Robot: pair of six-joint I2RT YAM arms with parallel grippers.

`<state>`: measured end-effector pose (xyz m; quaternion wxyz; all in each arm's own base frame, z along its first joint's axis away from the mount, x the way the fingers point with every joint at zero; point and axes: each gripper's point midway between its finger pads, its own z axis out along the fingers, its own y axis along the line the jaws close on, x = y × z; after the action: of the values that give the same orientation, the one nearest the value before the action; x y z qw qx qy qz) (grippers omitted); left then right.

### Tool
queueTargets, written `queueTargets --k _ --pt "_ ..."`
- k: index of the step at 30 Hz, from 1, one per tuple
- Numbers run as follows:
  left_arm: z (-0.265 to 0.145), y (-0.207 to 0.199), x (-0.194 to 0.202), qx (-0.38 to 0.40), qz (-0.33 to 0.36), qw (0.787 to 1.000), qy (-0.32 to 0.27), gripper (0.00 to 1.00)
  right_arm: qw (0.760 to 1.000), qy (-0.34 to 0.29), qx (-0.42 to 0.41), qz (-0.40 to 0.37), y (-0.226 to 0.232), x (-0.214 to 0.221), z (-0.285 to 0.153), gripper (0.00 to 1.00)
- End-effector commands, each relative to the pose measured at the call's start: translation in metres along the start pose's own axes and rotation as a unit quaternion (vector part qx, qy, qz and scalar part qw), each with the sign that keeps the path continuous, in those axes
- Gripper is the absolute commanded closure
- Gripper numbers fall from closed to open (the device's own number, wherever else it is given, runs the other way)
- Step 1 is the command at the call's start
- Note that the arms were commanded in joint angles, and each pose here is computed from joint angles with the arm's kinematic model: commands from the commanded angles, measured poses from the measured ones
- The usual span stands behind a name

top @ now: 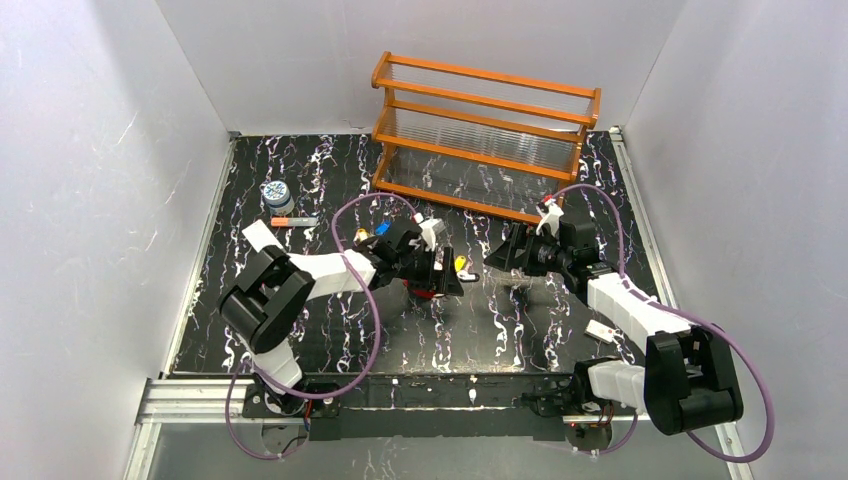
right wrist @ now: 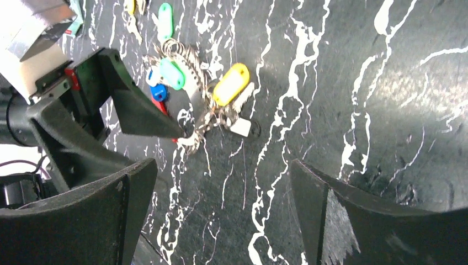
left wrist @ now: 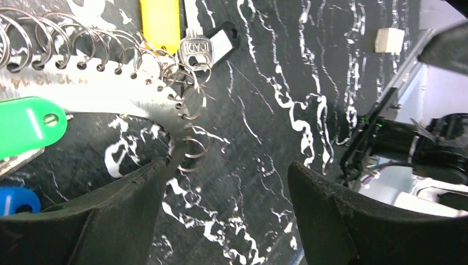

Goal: Put the keys on the keyring

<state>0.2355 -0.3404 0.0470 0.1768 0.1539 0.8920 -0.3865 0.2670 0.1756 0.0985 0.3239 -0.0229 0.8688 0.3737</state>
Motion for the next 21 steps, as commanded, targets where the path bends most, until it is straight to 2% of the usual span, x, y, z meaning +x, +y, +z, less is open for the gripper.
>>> queueTargets --k 1,5,10,14,17,21 --pt "-0.031 -0.042 -0.028 0.066 0.003 0.997 -0.051 0.21 0.998 -0.032 -0.036 -0.047 0.021 -0.033 0.003 0.01" --pt "-0.052 -0.051 -0.054 0.084 -0.014 0.991 -0.103 0.21 0.994 -0.013 -0.079 -0.069 0.033 -0.035 0.009 0.01" --pt "-0.080 -0.022 -0.073 0.080 -0.085 0.981 -0.158 0.21 0.993 0.018 -0.096 -0.065 0.036 -0.037 0.027 0.01" --pt "-0.095 0.018 -0.063 0.043 -0.149 0.972 -0.175 0.22 0.992 0.058 -0.093 -0.056 0.034 -0.030 0.051 0.02" --pt "-0.099 0.046 -0.041 0.000 -0.188 0.967 -0.173 0.23 0.989 0.098 -0.092 -0.055 0.037 -0.019 0.071 0.12" --pt "-0.097 0.066 -0.016 -0.038 -0.218 0.961 -0.164 0.25 0.987 0.122 -0.075 -0.074 0.043 -0.010 0.094 0.14"
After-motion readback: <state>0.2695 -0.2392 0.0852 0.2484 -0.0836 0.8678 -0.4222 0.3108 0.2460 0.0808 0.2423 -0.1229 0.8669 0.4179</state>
